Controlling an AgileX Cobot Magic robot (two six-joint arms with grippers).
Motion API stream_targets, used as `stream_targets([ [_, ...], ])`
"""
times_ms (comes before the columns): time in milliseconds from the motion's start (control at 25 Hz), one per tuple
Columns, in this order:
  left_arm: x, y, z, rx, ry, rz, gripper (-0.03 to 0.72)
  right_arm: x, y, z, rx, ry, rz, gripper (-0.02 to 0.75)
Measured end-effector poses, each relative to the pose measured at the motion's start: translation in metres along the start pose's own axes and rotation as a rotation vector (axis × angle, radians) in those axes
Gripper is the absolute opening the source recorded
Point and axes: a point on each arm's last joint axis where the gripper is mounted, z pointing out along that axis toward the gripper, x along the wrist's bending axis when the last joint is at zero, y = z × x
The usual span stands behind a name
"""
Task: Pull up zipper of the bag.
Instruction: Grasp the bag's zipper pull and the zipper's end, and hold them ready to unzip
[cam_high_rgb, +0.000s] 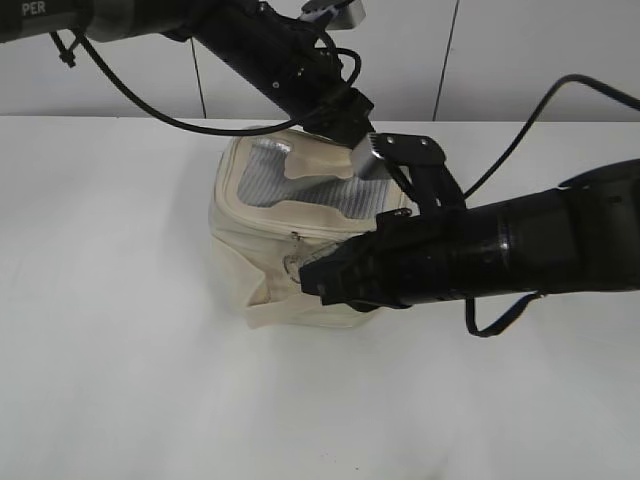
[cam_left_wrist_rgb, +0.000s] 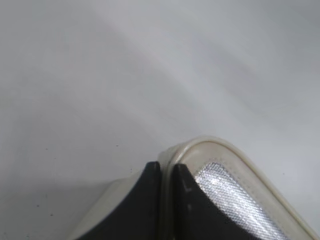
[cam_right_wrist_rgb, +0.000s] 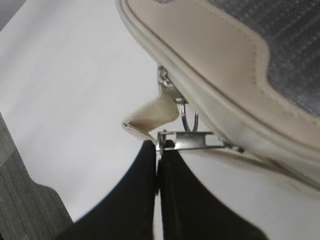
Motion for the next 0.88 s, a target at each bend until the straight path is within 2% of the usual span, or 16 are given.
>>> stream_targets([
  [160,0.001,0.001,0.0,-0.013,0.016,-0.041,0.033,0.004,0.013,0.02,0.004,0.011,0.048,0.008],
  [360,0.002,0.002,0.001,-0.021,0.029,-0.073,0.033,0.005,0.023,0.041,0.003,0.085,0.066,0.008],
  [640,0.004,0.002,0.0,-0.031,0.045,-0.082,0.043,0.005,0.027,0.046,0.028,0.087,0.099,0.02],
  [680,0.004,0.003,-0.002,-0.03,0.045,-0.087,0.07,0.005,0.025,0.046,0.055,0.086,0.091,0.051],
  [760,0.006,0.005,-0.005,-0.054,0.059,-0.101,0.156,0.008,0.019,0.045,0.125,0.111,0.06,0.162],
  [880,0.015,0.01,-0.017,-0.107,0.098,-0.122,0.28,0.012,0.011,0.039,0.234,0.147,0.028,0.369],
])
